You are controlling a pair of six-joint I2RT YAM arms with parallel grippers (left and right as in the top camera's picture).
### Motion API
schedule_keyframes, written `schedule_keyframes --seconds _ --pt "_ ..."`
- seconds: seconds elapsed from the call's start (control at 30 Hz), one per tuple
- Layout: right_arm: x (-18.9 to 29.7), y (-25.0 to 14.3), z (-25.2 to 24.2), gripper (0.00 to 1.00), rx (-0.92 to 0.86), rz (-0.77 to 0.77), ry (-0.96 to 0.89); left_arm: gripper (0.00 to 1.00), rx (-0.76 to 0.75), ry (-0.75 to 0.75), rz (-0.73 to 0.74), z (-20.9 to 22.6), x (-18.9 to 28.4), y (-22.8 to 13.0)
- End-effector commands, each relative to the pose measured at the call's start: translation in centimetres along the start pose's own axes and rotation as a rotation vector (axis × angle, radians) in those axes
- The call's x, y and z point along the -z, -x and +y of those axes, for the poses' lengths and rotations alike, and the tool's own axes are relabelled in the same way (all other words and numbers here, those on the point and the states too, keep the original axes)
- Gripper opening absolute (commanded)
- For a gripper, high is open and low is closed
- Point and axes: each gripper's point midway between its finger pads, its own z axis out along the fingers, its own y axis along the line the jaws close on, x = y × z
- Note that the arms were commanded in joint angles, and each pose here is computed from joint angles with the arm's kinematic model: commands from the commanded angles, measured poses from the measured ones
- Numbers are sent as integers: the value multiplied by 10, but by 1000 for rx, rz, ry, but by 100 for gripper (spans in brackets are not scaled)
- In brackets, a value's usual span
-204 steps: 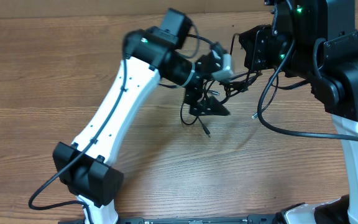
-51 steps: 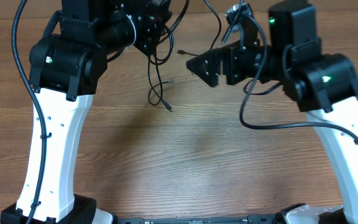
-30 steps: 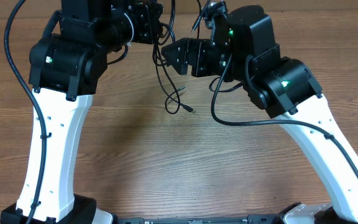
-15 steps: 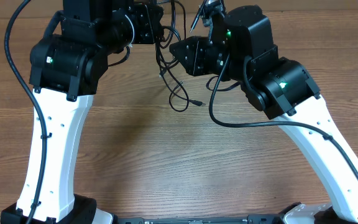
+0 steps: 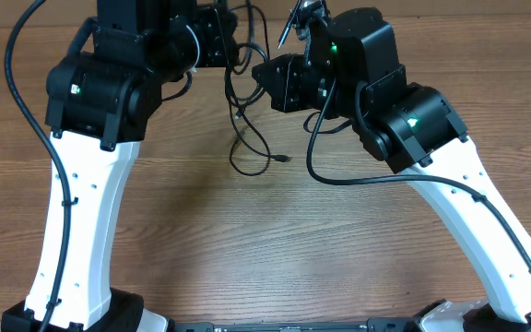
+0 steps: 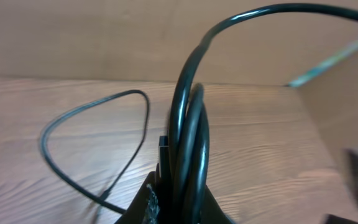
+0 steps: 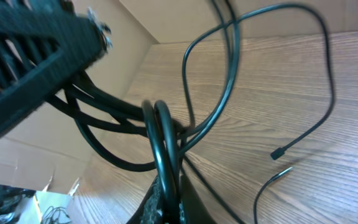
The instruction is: Untangle cables
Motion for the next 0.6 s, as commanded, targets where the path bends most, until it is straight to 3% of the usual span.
schedule_keyframes --seconds 0.0,0.3,0.57 --pt "-1 1 -11 4 22 -16 -59 4 -24 186 -62 30 6 10" --pt "10 8 -27 4 21 -68 -170 4 -30 446 -116 73 20 17" --pt "42 26 -39 4 26 -181 -298 5 -34 544 -127 88 29 17"
